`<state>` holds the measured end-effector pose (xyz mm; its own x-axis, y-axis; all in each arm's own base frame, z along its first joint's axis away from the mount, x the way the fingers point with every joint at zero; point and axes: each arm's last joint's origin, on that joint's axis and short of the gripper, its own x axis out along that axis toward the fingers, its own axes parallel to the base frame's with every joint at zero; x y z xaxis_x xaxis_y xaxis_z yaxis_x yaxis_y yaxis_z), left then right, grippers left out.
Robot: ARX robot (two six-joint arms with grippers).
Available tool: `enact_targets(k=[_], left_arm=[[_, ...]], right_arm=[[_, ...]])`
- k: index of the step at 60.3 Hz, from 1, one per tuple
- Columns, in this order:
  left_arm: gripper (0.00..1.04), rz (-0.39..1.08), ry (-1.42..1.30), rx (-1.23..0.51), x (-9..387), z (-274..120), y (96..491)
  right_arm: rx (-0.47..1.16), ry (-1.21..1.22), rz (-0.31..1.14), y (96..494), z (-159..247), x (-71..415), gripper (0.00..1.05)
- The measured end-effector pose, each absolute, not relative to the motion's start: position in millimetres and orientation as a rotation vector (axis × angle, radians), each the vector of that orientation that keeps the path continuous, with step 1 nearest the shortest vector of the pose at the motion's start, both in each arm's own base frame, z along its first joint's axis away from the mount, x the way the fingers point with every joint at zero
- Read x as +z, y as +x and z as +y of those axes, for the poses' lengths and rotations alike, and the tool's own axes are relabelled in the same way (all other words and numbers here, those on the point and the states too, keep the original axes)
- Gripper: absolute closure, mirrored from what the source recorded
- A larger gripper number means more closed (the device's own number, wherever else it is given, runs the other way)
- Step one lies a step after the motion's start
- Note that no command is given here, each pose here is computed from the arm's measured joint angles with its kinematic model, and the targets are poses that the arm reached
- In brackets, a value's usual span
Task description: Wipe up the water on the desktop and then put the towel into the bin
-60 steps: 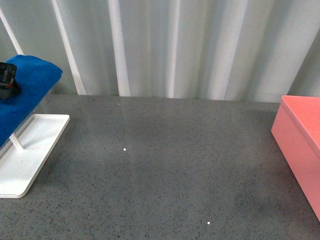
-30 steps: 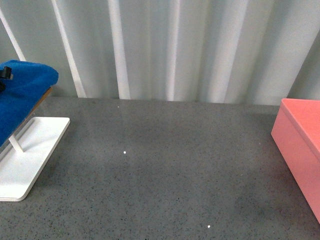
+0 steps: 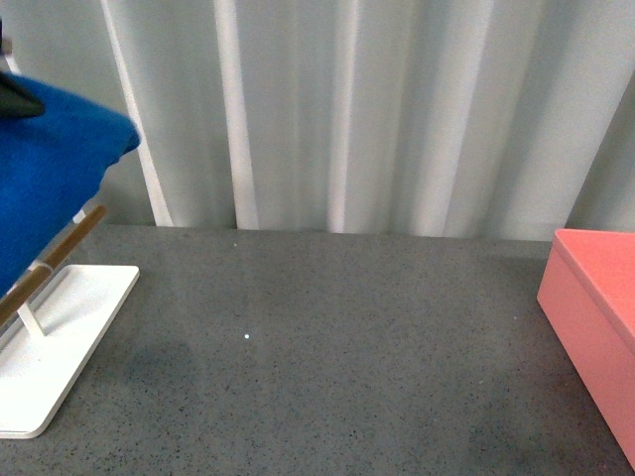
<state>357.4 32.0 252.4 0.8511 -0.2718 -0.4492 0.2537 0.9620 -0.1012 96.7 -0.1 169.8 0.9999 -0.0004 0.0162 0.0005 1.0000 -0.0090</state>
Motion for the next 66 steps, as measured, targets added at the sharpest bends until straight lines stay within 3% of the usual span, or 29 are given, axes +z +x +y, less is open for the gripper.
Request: enact_targets(k=[9,22,66], left_arm=[[1.01,0.376,-0.133,-0.502,284.9,-16.4,330.0],[1.01,0.314,-0.236,-0.761,295.8,-86.5,301.0],[1.01,0.439,-0.314,-0.846,251.7,-136.3,285.2]], right_arm=[[0.000,-0.009,-0.016,96.7,-0.1,169.8,0.07],[0.000,-0.009,-0.016,96.7,-0.1,169.8,0.07],[0.000,-0.009,-0.016,96.7,-0.1,169.8,0.07]])
